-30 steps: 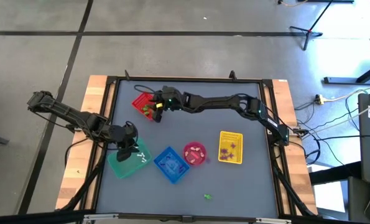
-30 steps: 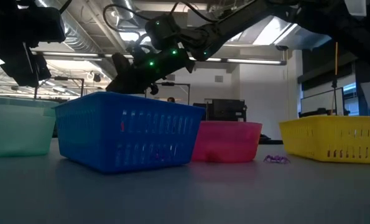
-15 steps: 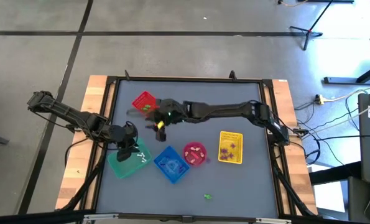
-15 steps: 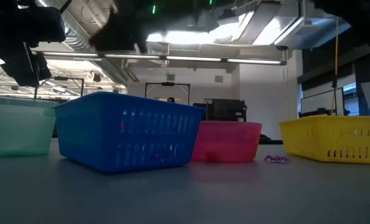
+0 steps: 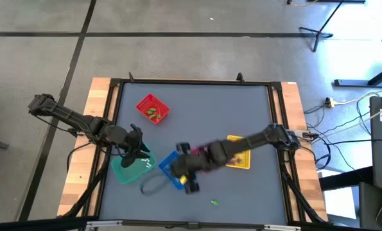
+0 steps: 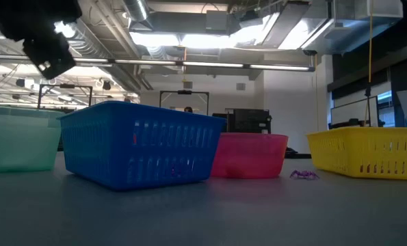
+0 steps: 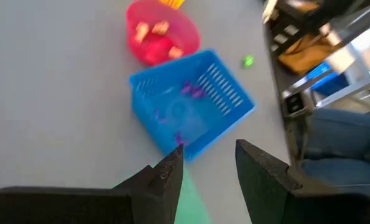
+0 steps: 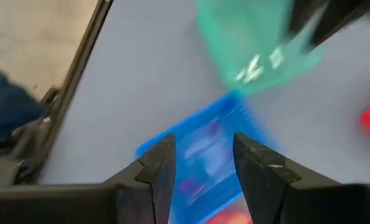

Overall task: Sort Halloween decoration
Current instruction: Put the green skeleton toy into the red bin

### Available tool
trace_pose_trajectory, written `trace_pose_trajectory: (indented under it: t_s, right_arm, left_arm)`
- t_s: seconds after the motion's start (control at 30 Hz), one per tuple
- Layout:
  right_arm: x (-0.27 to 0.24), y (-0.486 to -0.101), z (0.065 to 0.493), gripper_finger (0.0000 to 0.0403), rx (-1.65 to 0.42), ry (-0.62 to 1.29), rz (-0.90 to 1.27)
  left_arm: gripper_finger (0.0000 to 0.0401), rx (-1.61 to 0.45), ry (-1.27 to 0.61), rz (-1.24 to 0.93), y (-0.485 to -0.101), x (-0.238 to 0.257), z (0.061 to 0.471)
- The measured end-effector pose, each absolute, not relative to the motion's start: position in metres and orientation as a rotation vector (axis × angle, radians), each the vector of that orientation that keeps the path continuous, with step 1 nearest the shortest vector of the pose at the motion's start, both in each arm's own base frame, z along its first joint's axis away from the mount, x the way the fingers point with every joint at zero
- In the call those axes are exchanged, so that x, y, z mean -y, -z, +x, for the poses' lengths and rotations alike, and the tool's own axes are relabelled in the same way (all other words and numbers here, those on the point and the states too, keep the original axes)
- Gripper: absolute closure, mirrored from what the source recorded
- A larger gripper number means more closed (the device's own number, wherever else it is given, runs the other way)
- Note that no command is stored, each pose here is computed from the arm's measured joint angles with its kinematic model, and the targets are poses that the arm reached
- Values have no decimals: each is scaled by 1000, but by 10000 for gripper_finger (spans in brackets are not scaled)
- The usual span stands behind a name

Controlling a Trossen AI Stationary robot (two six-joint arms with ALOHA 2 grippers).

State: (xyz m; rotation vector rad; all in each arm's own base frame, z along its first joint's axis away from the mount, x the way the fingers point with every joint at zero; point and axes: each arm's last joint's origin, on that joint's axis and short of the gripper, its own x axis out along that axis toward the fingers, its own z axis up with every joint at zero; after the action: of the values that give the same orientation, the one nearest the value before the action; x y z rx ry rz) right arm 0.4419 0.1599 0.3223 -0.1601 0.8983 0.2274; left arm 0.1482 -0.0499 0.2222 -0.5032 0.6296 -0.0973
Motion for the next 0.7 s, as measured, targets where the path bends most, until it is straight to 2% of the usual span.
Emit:
trace_pose_trajectory:
  t_s: [0.27,0.7]
  right_arm:
    - [-233,-304,381,246,-1212,-51,84]
    - [-321,-245,310,246,-1288,52,129]
  left_arm:
    - [271,-592,128,-483,-225,52,150]
    - [271,-611,207,-450,-225,64,145]
